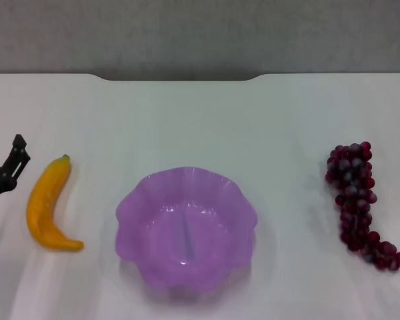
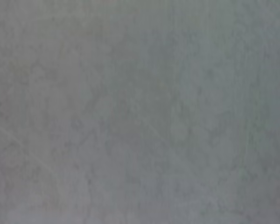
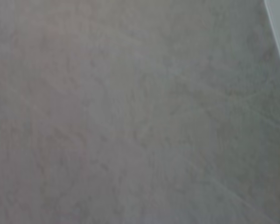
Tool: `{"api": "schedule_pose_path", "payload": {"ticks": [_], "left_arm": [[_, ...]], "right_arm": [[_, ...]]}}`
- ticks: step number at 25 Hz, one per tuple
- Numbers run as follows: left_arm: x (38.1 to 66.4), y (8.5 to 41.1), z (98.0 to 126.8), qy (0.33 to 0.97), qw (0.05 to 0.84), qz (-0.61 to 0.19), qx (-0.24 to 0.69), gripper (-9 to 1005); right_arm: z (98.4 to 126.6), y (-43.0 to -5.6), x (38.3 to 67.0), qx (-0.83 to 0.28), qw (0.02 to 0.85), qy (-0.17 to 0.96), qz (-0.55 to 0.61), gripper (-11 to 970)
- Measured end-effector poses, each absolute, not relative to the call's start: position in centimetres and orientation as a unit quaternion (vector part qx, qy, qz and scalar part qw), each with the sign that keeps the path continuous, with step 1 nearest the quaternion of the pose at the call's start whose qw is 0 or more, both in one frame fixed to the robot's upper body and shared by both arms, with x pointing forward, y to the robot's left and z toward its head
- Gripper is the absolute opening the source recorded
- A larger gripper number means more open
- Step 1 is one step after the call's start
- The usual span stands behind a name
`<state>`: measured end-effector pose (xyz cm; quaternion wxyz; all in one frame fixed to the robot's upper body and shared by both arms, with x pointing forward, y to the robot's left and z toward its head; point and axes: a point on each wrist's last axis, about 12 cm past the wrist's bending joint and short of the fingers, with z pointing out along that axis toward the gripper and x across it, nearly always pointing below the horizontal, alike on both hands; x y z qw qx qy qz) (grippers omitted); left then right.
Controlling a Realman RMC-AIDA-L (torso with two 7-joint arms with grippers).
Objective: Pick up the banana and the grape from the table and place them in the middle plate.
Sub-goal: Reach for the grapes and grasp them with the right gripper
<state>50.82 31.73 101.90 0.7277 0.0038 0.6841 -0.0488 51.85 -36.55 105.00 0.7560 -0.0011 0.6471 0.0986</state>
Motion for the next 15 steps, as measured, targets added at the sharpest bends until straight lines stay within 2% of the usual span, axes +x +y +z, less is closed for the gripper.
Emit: {"api": "schedule_pose_path", "payload": {"ticks": [15], "left_arm": [[51.3,31.34,101.96,0.686,0.726,-0.051,0.008,878]], "right_arm": [[104.86,-36.12,52.22,-0.016,0.748,0.656,0.099,768]]}}
